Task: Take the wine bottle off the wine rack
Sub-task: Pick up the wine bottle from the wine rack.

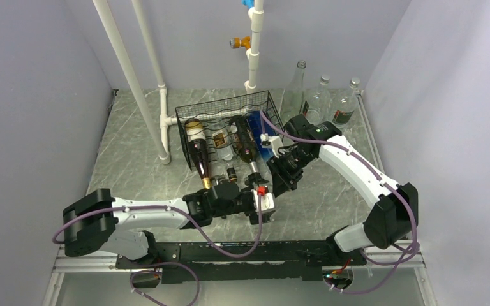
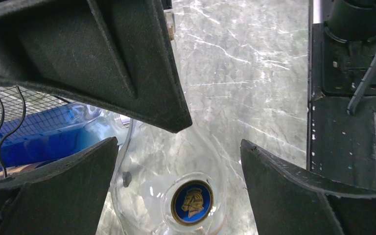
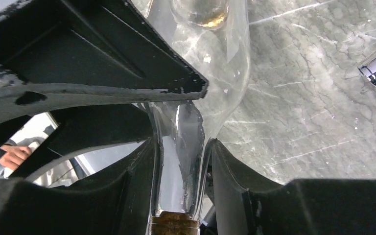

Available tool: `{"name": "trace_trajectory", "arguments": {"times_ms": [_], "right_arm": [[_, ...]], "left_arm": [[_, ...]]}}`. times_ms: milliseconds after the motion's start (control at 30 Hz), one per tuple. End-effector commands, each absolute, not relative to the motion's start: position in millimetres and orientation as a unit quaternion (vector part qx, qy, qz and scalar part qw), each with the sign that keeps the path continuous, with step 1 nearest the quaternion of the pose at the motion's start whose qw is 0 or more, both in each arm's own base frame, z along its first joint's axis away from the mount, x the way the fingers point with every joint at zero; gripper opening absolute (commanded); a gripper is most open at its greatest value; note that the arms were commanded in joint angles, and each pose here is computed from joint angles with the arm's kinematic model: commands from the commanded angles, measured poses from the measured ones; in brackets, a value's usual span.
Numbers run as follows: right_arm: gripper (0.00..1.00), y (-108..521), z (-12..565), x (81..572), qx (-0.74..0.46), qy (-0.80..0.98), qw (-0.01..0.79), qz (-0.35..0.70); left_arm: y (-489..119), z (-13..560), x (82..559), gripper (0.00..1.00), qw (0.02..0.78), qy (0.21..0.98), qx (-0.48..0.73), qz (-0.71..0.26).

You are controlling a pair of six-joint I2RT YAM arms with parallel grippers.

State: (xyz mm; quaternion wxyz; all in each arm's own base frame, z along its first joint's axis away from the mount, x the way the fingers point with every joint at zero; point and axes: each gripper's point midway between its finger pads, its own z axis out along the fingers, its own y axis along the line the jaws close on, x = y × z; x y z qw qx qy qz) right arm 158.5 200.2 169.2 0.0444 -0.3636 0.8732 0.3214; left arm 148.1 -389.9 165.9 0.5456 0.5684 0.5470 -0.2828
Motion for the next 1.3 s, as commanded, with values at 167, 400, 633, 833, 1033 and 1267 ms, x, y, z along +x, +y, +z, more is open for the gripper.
{"name": "trace_trajectory", "arguments": {"times_ms": [167, 400, 633, 833, 1033, 1267], "right_arm": [[0.00, 217.1, 202.8, 149.7, -0.410, 0.836, 0.072, 0.357], [0.03, 225.0, 208.7, 145.7, -0.424, 0.826, 0.070, 0.365], [0.17, 227.5, 210.5, 141.3, -0.436, 0.816, 0.067, 0.374], [0.30, 228.7, 217.8, 136.0, -0.468, 0.790, 0.073, 0.389], [0.50, 227.2, 218.7, 131.9, -0.505, 0.762, 0.075, 0.399], [0.63, 229.8, 229.5, 131.3, -0.541, 0.726, 0.090, 0.414]], "left_arm": [[-394.7, 158.8, 163.7, 0.99, 0.567, 0.604, 0.495, -0.263], [-392.1, 151.9, 173.9, 0.88, 0.567, 0.635, 0.465, -0.243], [-390.7, 148.8, 180.0, 0.67, 0.567, 0.650, 0.450, -0.231], [-389.5, 144.1, 177.0, 0.44, 0.561, 0.656, 0.443, -0.241], [-380.0, 140.0, 173.3, 0.35, 0.561, 0.661, 0.432, -0.250], [-374.4, 139.5, 168.3, 0.31, 0.561, 0.656, 0.433, -0.259]]}}
